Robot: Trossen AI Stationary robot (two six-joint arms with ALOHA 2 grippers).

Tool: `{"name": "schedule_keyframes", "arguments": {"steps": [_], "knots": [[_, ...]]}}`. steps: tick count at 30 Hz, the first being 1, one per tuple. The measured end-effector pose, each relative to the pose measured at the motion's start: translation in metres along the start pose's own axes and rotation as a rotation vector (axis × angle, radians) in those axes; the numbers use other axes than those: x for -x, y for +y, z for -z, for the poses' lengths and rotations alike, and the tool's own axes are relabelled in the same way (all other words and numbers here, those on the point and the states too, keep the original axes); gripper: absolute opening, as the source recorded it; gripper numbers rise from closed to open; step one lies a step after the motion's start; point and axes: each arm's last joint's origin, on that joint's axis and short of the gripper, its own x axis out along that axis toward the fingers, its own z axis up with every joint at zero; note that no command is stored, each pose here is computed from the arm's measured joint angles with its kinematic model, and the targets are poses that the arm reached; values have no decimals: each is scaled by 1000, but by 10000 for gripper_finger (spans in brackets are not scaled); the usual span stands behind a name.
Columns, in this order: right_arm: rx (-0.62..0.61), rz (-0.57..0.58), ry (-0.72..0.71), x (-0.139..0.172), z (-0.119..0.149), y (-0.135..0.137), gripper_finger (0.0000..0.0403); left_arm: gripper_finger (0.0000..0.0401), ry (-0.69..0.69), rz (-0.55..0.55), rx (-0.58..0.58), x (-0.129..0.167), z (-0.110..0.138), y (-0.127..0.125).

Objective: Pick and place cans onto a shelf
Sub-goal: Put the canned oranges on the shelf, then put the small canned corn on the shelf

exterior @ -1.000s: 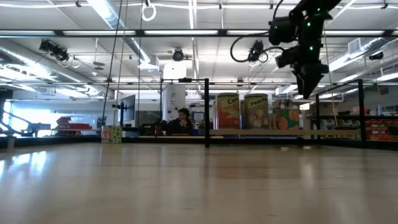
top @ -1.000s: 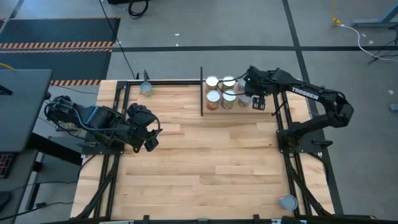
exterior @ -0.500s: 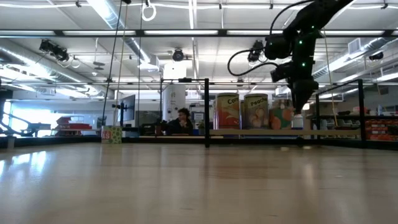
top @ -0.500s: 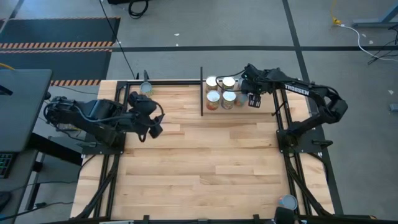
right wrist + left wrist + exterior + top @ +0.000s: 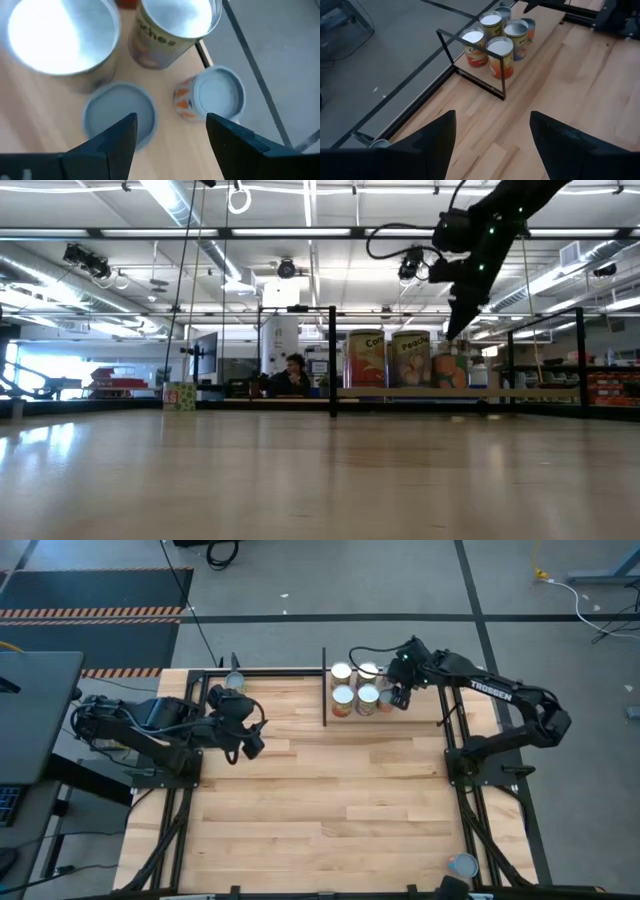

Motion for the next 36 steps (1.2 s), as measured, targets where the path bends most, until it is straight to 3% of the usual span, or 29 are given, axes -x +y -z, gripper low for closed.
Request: {"name": "schedule_keyframes", "arguments": {"steps": [7,23,27,31,36], "knots": [[14,-43,75,-28,13,8,245,258,22,50,11,0,0,-2],[83,41,148,-24,16,5,244,258,26,54,5,0,0,-2],[60,46,76,-6,3,4,244,258,23,56,-13,0,0,-2],[10,1,-22,31,-9,9,244,258,6,67,4,0,-2,-4],[-21,-150,-121,84,-3,46,244,258,-74,134,40,4,-10,-12]]}}
